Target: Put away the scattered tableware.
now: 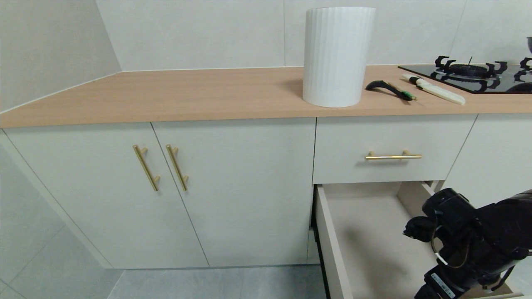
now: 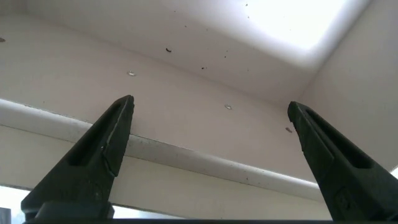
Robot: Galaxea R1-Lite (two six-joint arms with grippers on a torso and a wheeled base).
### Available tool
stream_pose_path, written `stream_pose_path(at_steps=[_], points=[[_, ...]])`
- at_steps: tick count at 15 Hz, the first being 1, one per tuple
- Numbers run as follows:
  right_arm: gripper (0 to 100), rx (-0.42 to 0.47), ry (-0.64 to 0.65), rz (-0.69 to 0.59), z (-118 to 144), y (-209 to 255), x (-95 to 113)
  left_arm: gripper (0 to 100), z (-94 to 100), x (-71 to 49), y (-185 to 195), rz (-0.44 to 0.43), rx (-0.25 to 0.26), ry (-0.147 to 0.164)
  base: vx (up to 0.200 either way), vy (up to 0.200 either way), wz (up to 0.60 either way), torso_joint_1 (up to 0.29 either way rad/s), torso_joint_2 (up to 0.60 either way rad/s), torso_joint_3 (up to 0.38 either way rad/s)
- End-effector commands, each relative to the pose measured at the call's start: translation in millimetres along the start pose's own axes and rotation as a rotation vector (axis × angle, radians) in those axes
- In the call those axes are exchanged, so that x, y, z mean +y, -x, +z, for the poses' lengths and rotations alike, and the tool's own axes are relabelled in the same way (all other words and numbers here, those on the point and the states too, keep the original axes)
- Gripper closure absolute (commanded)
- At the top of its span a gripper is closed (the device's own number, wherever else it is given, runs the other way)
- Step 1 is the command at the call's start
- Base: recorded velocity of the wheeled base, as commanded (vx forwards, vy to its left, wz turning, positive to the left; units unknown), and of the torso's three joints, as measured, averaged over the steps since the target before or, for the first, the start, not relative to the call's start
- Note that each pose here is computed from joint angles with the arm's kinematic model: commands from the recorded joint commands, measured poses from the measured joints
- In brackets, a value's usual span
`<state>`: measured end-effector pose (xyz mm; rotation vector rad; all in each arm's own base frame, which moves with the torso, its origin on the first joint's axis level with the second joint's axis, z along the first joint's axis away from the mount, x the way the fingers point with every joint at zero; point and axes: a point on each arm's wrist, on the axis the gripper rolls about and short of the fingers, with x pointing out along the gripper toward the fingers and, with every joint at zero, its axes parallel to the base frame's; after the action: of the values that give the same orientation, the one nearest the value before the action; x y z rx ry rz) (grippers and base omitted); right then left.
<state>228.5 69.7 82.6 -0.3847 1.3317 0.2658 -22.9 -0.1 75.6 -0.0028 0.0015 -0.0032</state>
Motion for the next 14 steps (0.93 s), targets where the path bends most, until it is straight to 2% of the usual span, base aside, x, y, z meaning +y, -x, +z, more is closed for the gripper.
stream_pose_path(at_steps=[1,2,3,4,5,6,7,8,10,14], points=[[0,-0.039,-0.015,-0.025,8.9,5.9,-2.9,0,0.0,0.0,0.0,0.000,0.000,0.000,0.000,0.000,0.00,0.000,0.00,0.000],[0,-0.060,-0.029,-0.032,12.0,9.6,-4.5,0,0.0,0.0,0.0,0.000,0.000,0.000,0.000,0.000,0.00,0.000,0.00,0.000],[0,-0.149,-0.101,-0.037,21.0,24.0,-10.6,0,0.0,0.0,0.0,0.000,0.000,0.000,0.000,0.000,0.00,0.000,0.00,0.000],[0,-0.149,-0.101,-0.037,21.0,24.0,-10.6,0,0.0,0.0,0.0,0.000,0.000,0.000,0.000,0.000,0.00,0.000,0.00,0.000],[0,-0.330,-0.221,-0.045,34.8,42.5,-15.7,0,0.0,0.0,0.0,0.000,0.000,0.000,0.000,0.000,0.00,0.000,0.00,0.000],[0,-0.435,-0.264,-0.049,40.0,50.9,-17.5,0,0.0,0.0,0.0,0.000,0.000,0.000,0.000,0.000,0.00,0.000,0.00,0.000],[0,-0.467,-0.273,-0.049,41.4,54.0,-18.0,0,0.0,0.0,0.0,0.000,0.000,0.000,0.000,0.000,0.00,0.000,0.00,0.000],[0,-0.572,-0.298,-0.048,42.6,67.4,-19.4,0,0.0,0.0,0.0,0.000,0.000,0.000,0.000,0.000,0.00,0.000,0.00,0.000],[0,-0.635,-0.303,-0.049,38.9,78.2,-19.7,0,0.0,0.0,0.0,0.000,0.000,0.000,0.000,0.000,0.00,0.000,0.00,0.000],[0,-0.656,-0.303,-0.050,35.9,83.7,-19.8,0,0.0,0.0,0.0,0.000,0.000,0.000,0.000,0.000,0.00,0.000,0.00,0.000]])
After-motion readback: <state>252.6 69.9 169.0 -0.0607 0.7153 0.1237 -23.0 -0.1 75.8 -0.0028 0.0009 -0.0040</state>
